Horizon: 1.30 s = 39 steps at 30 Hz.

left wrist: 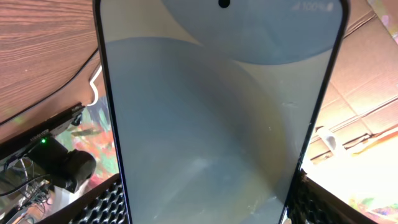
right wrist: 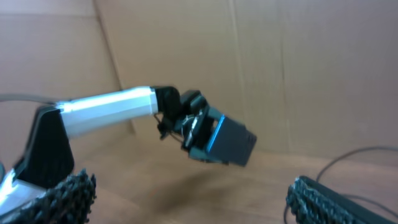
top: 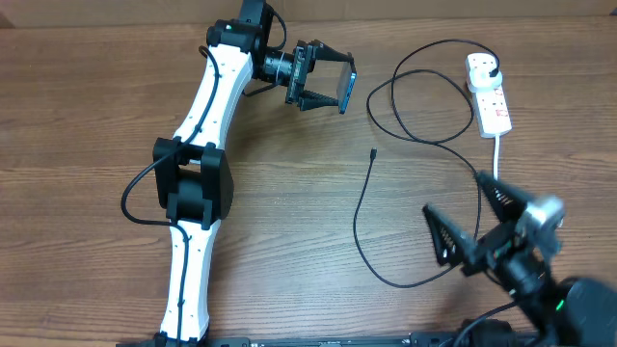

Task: Plug charger to phone and switch on socket
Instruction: 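Move the right gripper toward the phone held by the left gripper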

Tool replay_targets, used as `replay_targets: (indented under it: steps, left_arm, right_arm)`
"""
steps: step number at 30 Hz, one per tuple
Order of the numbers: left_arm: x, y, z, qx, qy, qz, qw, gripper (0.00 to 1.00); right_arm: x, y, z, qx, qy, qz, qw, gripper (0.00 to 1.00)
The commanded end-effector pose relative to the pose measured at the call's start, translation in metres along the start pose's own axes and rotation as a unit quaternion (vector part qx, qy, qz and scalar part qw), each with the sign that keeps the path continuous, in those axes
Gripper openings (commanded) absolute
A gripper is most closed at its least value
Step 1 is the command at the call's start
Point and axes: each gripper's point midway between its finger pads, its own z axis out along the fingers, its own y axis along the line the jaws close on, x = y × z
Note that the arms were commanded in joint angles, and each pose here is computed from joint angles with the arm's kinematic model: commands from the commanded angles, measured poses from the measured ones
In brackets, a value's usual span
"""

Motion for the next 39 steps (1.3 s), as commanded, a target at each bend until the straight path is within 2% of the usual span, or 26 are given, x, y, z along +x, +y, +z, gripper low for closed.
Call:
replay_targets:
  steps: [1,5,8,12,14,15,17,21,25,31,35,39]
  left_arm:
    - [0.016,-0.016,-0.007,0.018,0.016,0.020,1.000,0.72]
    - [0.016,-0.016,-0.007,0.018,0.016,0.020,1.000,0.72]
    - [0.016,-0.016,-0.007,0.018,0.016,0.019,1.000,0.72]
    - [0.016,-0.016,-0.007,0.018,0.016,0.007,1.000,0.72]
    - [0.016,-0.016,-0.007,0.017,0.015,0.004,1.000,0.72]
    - [0.015,-0.016,-0.007,0.017,0.015,0.005,1.000,0.72]
    - [0.015,-0.016,-0.007,0.017,0.015,0.005,1.000,0.72]
    - [0.014,-0.015,-0.007,0.015,0.011,0.004,1.000,0.72]
    - [0.008,-0.012,-0.007,0.007,-0.005,0.002,1.000,0.72]
    - [0.008,-0.010,-0.003,0.000,-0.009,0.003,1.000,0.71]
    - [0.007,-0.009,-0.001,-0.003,-0.011,-0.004,1.000,0.72]
    - [0.005,-0.008,-0.001,-0.006,-0.017,-0.006,1.000,0.72]
  right_arm:
    - [-0.025,-0.013,0.018,0.032,0.057,0.000,0.998,1.00]
    - [-0.029,0.012,0.042,-0.078,0.131,0.072,0.986,1.00]
    - [-0.037,0.034,0.056,-0.187,0.144,0.099,0.967,1.00]
    - [-0.027,0.032,0.079,-0.216,0.175,0.170,0.945,1.00]
    - [-0.008,0.021,0.098,-0.169,0.197,0.184,0.948,1.00]
    - [0.011,0.006,0.113,-0.090,0.213,0.195,0.953,1.00]
    - [0.029,-0.012,0.123,0.008,0.223,0.192,0.956,1.00]
    - [0.046,-0.024,0.132,0.129,0.225,0.172,0.950,1.00]
    - [0.053,-0.018,0.147,0.173,0.239,0.142,0.945,1.00]
    - [0.065,-0.021,0.176,0.241,0.298,0.093,0.919,1.00]
    - [0.061,-0.018,0.196,0.255,0.299,0.079,0.916,1.00]
    - [0.067,-0.021,0.209,0.270,0.286,0.102,0.914,1.00]
